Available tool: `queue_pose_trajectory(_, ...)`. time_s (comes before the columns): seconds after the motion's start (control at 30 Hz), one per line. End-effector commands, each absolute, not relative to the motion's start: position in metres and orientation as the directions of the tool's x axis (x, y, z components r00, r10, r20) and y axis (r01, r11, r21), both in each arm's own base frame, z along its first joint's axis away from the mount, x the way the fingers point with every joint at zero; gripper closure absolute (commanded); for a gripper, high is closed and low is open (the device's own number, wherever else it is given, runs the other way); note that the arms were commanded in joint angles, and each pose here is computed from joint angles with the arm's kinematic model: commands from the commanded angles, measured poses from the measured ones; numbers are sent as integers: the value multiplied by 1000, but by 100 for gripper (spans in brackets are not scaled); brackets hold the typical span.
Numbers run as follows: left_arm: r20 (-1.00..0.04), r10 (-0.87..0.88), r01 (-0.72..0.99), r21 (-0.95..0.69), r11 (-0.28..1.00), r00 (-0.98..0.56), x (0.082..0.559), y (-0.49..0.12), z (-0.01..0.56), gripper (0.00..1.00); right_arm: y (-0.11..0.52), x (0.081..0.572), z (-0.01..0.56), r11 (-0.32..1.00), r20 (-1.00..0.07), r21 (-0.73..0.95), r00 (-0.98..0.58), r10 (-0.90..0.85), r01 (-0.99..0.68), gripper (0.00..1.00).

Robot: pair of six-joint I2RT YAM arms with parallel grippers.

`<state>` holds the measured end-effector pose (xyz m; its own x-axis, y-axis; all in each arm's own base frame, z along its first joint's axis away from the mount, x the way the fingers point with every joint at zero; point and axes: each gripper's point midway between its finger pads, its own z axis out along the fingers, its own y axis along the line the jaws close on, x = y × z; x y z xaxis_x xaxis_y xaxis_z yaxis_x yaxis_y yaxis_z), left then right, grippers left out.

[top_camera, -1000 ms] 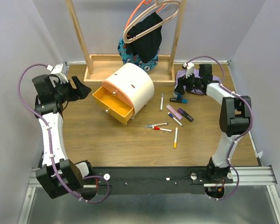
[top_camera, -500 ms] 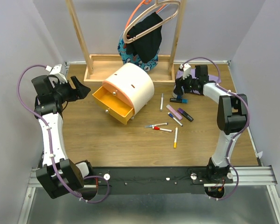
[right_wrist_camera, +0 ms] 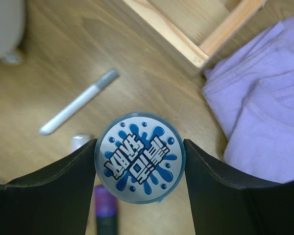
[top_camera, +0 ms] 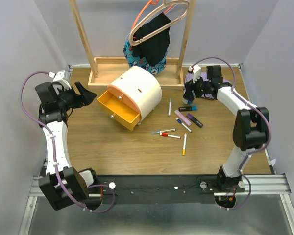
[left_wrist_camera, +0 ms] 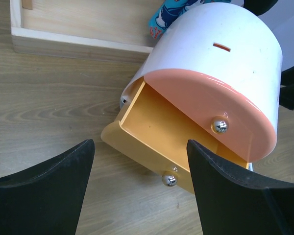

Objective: Sort the stationery into containers
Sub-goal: Pick up the stationery from the center of the board, then place the stationery in the drawer.

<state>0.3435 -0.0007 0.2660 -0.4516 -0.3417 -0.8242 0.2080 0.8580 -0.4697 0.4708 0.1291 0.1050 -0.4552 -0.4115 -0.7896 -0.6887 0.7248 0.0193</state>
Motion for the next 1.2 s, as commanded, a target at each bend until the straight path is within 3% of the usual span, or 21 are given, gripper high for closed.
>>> queue_pose_trajectory(0.0,-822,-363,232,-494,838,-438,342,-4,267,16,164,421,201,619,-851,-45,-295,-435,-784,78)
queue_pose_trajectory(0.2,-841,-378,219,-482,848,-387,337,-4,270,16,201,363,270,557,-873,-31,-248,-419,-830,80)
queue_pose_trajectory(0.47,-853,-387,118,-450,885,-350,322,7,260,16,279,294,368,393,-942,-80,-60,-330,-916,84)
queue_pose_trajectory(0.73,-842,-445,80,-488,869,-305,315,8,270,16,361,277,364,240,-905,-187,73,-419,-953,85)
queue_pose_trajectory(0.97,-848,-441,68,-479,875,-293,309,8,273,16,423,263,348,231,-879,-207,77,-471,-951,85)
queue_pose_trajectory(1.17,-833,-468,71,-507,859,-295,307,4,270,16,436,275,334,264,-863,-233,73,-501,-936,86)
